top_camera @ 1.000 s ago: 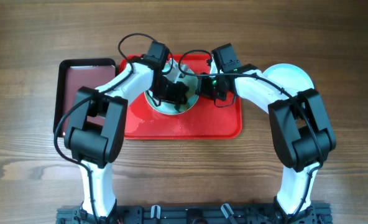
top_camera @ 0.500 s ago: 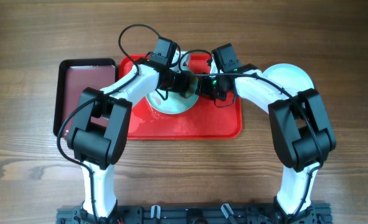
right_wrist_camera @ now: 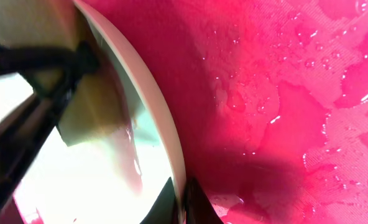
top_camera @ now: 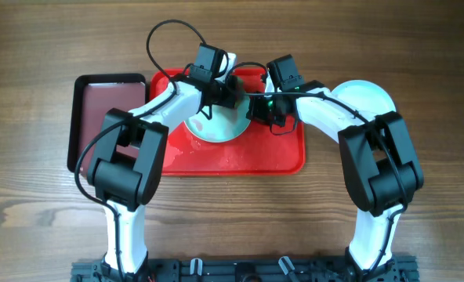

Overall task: Clean dirty plates on tray and stack at the side
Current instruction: 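Scrub the blue plate rim area, then lift the sponge left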

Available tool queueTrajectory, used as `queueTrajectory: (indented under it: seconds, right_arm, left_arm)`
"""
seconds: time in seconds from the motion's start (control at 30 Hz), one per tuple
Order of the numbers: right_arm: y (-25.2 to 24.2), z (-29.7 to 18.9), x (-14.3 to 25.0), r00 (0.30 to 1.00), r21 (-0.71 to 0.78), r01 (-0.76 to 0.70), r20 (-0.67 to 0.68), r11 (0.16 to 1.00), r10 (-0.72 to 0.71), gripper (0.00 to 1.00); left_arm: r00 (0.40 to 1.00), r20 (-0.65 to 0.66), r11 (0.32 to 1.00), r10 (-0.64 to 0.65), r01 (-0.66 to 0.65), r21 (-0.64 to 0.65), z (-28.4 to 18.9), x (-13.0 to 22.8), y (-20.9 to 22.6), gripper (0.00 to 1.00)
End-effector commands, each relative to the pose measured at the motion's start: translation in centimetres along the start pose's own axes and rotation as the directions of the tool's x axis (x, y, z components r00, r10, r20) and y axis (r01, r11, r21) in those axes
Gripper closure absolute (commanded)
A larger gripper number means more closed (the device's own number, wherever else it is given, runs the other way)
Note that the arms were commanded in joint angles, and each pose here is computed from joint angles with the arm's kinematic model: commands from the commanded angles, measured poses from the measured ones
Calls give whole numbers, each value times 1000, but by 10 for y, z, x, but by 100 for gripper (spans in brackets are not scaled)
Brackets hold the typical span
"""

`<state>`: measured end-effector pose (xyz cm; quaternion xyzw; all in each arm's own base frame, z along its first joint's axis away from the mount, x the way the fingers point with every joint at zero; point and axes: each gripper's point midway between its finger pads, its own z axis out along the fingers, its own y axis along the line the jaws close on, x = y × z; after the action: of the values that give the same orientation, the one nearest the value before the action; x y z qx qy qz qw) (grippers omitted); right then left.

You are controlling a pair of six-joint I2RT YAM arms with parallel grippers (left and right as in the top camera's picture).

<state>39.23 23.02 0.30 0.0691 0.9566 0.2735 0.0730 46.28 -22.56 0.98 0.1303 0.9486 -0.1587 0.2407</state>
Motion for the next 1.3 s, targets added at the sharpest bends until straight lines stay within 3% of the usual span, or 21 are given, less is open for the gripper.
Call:
queueTrajectory:
  seconds: [0.0, 0.2, 0.43, 0.5, 0.67, 0.73, 0.83, 0.93, 1.1, 1.27]
  right_arm:
    - [-10, 12, 11, 999, 8, -24, -47, 1000, 24, 96]
    - [-10, 12, 10, 999, 4, -17, -42, 1000, 17, 96]
    - [-9, 12, 10, 999, 4, -16, -42, 1000, 17, 96]
    - [-9, 12, 10, 999, 4, -16, -42, 1000, 16, 96]
    - [-9, 12, 10, 999, 3, -15, -42, 1000, 15, 96]
    - [-9, 12, 9, 999, 2, -14, -40, 1000, 14, 96]
    - [-9, 12, 9, 999, 0, -13, -38, 1000, 13, 95]
    - [-8, 12, 7, 999, -3, -4, -32, 1000, 4, 96]
    - [5, 12, -4, 990, -60, 137, 16, 989, -137, 95]
    - [14, 11, -16, 973, -82, 226, 74, 971, -220, 74]
  left_arm:
    - [985, 85, 896, -152, 174, -410, 4, 9, 79, 96]
    - [928, 180, 705, -326, 365, -608, -21, 34, 117, 96]
    - [892, 67, 606, -446, 357, -711, -39, 87, 124, 96]
    - [887, 24, 609, -462, 337, -718, -41, 96, 122, 96]
    - [783, -287, 774, -552, 353, -525, -39, 120, 85, 96]
    - [728, -381, 803, -571, 396, -446, -53, 112, 67, 96]
    - [738, -397, 824, -546, 385, -416, -76, 86, 64, 96]
    - [790, -379, 862, -482, 350, -368, -100, 52, 56, 96]
    - [810, -340, 864, -477, 362, -351, -125, 29, 55, 96]
    - [765, -342, 827, -546, 425, -369, -140, 34, 78, 96]
